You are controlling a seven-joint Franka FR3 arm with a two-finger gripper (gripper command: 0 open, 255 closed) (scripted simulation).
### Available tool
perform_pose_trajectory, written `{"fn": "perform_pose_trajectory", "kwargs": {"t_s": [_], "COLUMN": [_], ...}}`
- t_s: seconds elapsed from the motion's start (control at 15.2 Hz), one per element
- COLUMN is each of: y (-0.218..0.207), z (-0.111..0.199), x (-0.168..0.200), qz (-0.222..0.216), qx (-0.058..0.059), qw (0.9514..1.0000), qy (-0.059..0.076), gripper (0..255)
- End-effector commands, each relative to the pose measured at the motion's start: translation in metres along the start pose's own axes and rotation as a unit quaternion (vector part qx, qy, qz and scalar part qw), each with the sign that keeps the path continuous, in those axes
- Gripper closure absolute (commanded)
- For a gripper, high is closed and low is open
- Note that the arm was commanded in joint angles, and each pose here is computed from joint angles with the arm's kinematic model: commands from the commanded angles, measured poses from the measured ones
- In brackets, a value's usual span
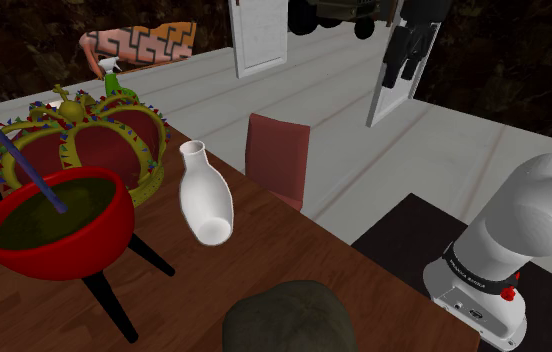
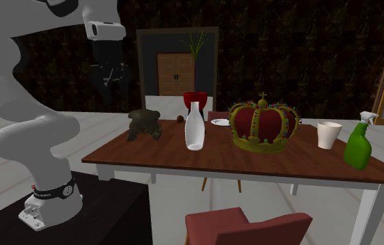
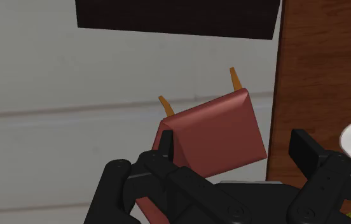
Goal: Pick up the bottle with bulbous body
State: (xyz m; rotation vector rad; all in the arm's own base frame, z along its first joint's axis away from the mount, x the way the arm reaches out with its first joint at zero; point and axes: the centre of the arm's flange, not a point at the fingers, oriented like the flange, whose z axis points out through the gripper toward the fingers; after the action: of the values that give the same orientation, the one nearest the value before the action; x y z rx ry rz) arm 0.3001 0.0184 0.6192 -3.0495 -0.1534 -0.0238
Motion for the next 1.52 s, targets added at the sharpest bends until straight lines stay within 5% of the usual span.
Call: {"fn": "perform_pose_trajectory", "kwargs": {"t_s": [0.0,1.45], "y": [0.000,-0.273], "z": [0.000,0.054], "x": [0.000,0.115], "qz": [0.000,0.009], "qx": [0.000,-0.036], "qw": [1.0000,0.9993], "qy": [0.000,-0.005], "gripper": [0,0]}}
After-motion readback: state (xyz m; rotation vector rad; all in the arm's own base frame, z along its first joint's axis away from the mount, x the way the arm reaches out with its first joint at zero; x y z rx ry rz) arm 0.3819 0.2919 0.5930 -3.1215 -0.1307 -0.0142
